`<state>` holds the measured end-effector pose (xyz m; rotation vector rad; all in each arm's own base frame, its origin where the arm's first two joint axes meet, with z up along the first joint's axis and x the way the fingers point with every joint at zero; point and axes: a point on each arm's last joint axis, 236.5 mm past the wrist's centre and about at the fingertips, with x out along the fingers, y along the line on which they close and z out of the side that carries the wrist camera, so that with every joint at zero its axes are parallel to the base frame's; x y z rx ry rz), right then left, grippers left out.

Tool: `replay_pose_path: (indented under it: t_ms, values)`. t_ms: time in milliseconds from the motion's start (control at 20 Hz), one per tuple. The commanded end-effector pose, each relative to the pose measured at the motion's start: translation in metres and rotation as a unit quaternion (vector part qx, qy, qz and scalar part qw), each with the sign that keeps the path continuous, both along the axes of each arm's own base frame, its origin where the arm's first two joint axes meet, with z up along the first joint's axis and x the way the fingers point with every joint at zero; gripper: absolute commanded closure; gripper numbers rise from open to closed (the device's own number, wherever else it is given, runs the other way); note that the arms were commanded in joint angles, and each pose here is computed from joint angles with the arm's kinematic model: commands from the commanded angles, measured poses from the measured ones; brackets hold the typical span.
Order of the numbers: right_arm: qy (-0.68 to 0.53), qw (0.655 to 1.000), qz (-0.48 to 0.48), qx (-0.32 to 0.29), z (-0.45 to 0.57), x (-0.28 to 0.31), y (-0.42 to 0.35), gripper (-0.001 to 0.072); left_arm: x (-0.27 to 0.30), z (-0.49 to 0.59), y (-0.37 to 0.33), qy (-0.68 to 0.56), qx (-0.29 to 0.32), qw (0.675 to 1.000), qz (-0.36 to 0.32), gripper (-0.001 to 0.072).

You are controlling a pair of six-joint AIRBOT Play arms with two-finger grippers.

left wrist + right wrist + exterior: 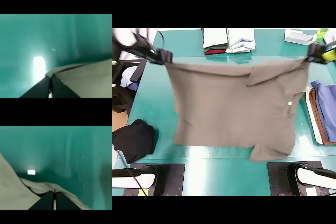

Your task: Fold the shirts.

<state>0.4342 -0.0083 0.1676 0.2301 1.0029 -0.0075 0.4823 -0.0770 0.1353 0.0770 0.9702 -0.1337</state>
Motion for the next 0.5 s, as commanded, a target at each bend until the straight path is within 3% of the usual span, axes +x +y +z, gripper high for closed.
replay_pose_path:
  t_ms: [0,250,450]
  values:
    - [0.072,0.997,0.003,0.008,-0.093,0.030,0.000,0.0693,0.020,-0.083,-0.006,0.076,-0.046,0.996,-0.008,0.0682]
    - [0.068,0.998,0.009,0.003,-0.098,0.059,-0.006,0.0692,0.024,-0.093,0.002,0.082,-0.045,0.995,-0.015,0.0682]
    - [0.107,0.994,0.025,-0.005,-0.097,0.038,-0.020,0.0692,-0.006,-0.104,-0.006,0.146,-0.074,0.985,-0.054,0.0682]
